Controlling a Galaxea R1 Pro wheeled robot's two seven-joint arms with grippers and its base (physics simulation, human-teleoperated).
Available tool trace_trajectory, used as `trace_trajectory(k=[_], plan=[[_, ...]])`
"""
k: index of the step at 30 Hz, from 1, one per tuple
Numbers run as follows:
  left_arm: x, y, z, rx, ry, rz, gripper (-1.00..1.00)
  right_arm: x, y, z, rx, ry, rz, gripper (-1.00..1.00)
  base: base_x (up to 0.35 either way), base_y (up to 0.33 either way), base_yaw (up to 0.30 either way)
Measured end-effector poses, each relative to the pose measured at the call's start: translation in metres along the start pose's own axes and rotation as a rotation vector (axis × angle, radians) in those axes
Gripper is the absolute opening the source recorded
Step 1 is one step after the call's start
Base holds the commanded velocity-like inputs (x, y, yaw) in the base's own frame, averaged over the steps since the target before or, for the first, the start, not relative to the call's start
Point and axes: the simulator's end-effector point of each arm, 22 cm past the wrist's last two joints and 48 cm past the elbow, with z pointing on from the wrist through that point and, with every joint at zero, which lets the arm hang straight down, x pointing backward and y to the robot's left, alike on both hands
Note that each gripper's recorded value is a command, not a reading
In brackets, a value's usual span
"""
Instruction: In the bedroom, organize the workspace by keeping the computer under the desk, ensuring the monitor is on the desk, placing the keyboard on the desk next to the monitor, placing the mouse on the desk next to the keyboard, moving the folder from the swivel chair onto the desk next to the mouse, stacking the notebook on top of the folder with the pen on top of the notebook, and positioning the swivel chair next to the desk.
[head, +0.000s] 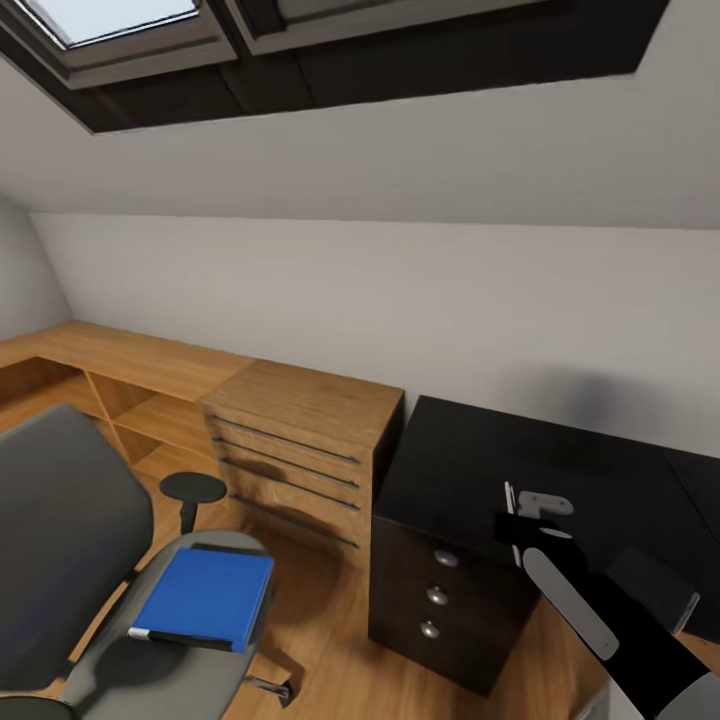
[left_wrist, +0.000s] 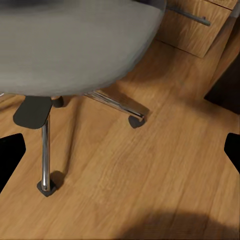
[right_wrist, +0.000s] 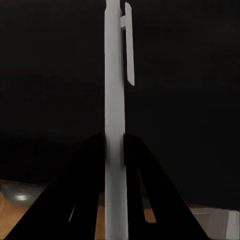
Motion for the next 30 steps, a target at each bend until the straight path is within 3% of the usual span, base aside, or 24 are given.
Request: trace_trajectory(k=[7, 24, 30], plan=[[0.0001, -0.0013, 0.0001, 0.001, 0.000, -0.001, 1.00, 0.0062, -0.0049, 0.0046, 0.013, 0.012, 0.003, -1.00, 0.156, -0.001, 0.000], [0.0002, -0.0014, 0.0002, 0.001, 0.000, -0.002, 1.00, 0.0068, -0.0054, 0.0057, 0.011, 0.011, 0.005, -1.00, 0.009, -0.001, 0.000], [0.0003, -0.0015, 0.0002, 0.001, 0.000, -0.002, 1.00, 0.0068, -0.0030, 0.0053, 0.006, 0.011, 0.005, -1.00, 0.000, -0.166, 0.000]])
